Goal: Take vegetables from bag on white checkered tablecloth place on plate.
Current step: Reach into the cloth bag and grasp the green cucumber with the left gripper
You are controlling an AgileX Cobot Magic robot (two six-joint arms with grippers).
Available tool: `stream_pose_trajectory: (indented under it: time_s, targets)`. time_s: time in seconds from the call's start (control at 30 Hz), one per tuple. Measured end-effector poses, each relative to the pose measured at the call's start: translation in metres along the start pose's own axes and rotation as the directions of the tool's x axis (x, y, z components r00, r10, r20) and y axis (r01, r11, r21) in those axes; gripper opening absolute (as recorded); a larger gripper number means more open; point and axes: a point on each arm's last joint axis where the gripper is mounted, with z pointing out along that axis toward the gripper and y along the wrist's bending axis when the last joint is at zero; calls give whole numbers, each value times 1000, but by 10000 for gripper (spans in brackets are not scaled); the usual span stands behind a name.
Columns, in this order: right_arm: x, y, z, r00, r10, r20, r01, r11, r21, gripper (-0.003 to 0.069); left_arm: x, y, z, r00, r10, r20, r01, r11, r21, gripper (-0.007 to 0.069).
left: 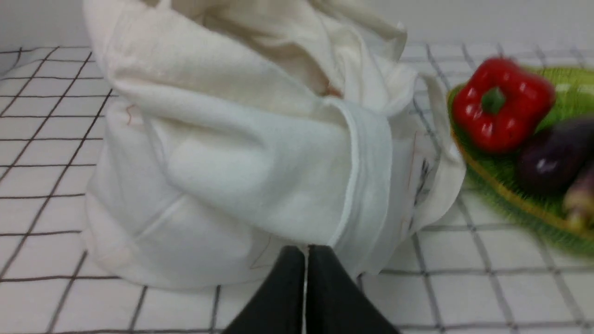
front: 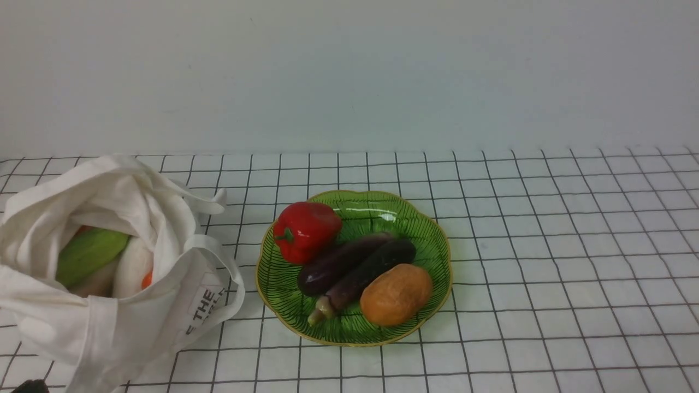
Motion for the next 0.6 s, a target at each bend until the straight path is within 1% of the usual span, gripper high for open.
stream_pose_trajectory:
  time_s: [0.03, 0.07, 0.13, 0.23, 0.33, 0.37, 0.4, 0.43, 0.5, 0.57, 0.6]
  targets:
    - [0, 0, 0, 1000, 0, 0, 0, 1000, 0, -14, -2, -1, 0, 996, -89, 24, 88, 996, 16, -8]
    - [0, 0, 0, 1000, 0, 0, 0, 1000, 0, -14, -5, -3, 0, 980, -192, 49, 190, 981, 39, -8]
    - [0, 0, 0, 1000, 0, 0, 0, 1000, 0, -14, -9, -5, -1, 925, -373, 75, 367, 926, 85, -8]
    - [0, 0, 0, 1000, 0, 0, 0, 1000, 0, -14, -14, -6, -1, 848, -521, 96, 508, 852, 130, -8]
    - [0, 0, 0, 1000, 0, 0, 0, 1000, 0, -14, -21, -4, -2, 792, -588, 162, 566, 808, 166, -8]
    - [0, 0, 0, 1000, 0, 0, 0, 1000, 0, -14, -28, -1, -4, 755, -612, 237, 581, 791, 190, -8]
    - [0, 0, 0, 1000, 0, 0, 0, 1000, 0, -14, -31, 1, -6, 737, -616, 278, 582, 788, 201, -8]
    - [0, 0, 0, 1000, 1, 0, -1, 1000, 0, -14, -37, 4, -8, 710, -611, 351, 574, 790, 216, -8]
    - [0, 0, 0, 1000, 1, 0, -1, 1000, 0, -14, -48, 8, -14, 679, -574, 457, 535, 814, 226, -8]
    - [0, 0, 0, 1000, 1, 0, -1, 1000, 0, -14, -62, 5, -20, 692, -517, 503, 474, 852, 224, -8]
    - [0, 0, 0, 1000, 1, 0, -1, 1000, 0, -14, -76, 1, -27, 711, -480, 514, 428, 875, 225, -8]
